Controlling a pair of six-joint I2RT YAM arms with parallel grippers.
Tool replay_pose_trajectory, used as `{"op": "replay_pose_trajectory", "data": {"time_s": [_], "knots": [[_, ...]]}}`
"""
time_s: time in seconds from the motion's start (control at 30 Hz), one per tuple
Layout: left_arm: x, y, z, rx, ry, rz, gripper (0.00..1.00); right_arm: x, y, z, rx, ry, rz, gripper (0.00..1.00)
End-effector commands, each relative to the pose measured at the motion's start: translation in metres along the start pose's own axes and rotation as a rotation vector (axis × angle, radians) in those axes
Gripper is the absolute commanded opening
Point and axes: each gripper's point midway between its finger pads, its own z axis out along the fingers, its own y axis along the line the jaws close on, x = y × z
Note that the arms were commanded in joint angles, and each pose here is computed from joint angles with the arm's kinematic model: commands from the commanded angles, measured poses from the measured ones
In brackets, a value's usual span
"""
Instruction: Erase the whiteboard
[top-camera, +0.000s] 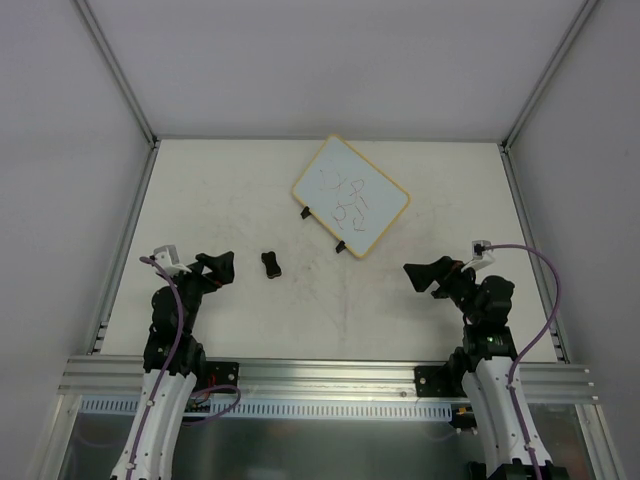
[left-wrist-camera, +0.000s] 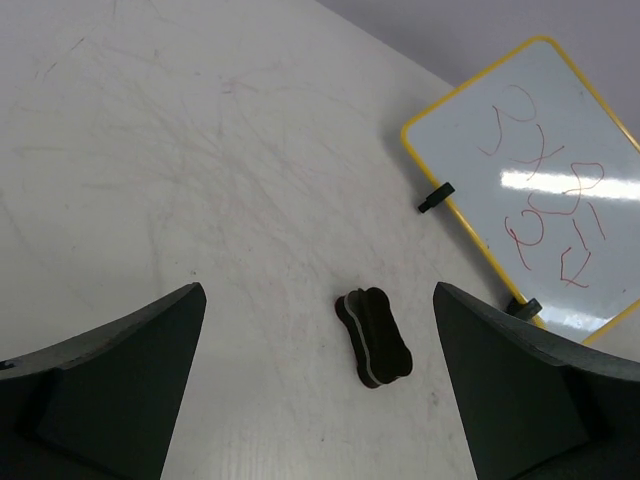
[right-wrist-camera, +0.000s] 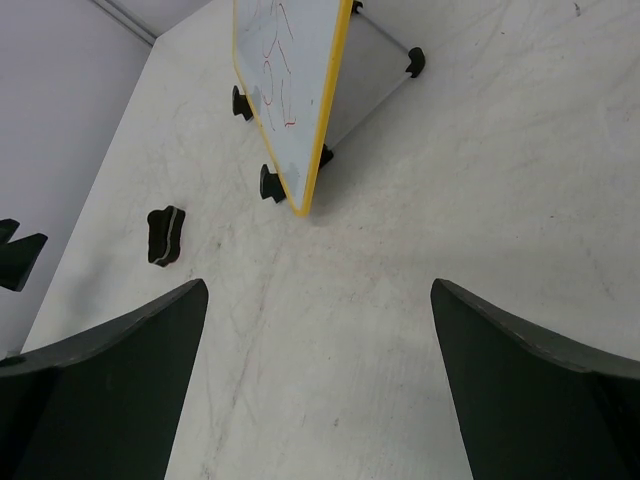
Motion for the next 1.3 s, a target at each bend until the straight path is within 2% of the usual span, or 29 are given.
{"op": "replay_pose_trajectory", "data": {"time_s": [0.0, 0.3, 0.4, 0.53, 0.73, 1.07, 1.27], "knots": [[0.000, 0.005, 0.003, -0.027, 0.002, -0.006, 0.99, -0.007, 0.006, 0.001, -0.032, -0.029, -0.036, 0.99], [-0.012, 0.003, 0.001, -0.034, -0.039, -0.007, 0.99, 0.001, 0.004, 0.004, -0.026, 0.020, -0.004, 0.99], [-0.008, 0.007, -0.001, -0.077, 0.003, -0.029, 0.99, -0.002, 0.012, 0.007, -0.078, 0.024, -0.009, 0.99], [-0.001, 0.008, 0.002, -0.092, 0.067, -0.016, 0.99, -0.021, 0.024, 0.016, -0.128, -0.011, -0.008, 0.99], [0.000, 0.015, 0.003, -0.128, 0.064, -0.030, 0.99, -0.052, 0.048, 0.030, -0.228, -0.079, -0.090, 0.99], [0.010, 0.024, 0.006, -0.200, 0.115, -0.078, 0.99, -0.079, 0.048, 0.085, -0.368, -0.129, -0.019, 0.99], [0.012, 0.024, 0.007, -0.204, 0.133, -0.073, 0.99, -0.082, 0.030, 0.116, -0.362, -0.144, 0.021, 0.99]]}}
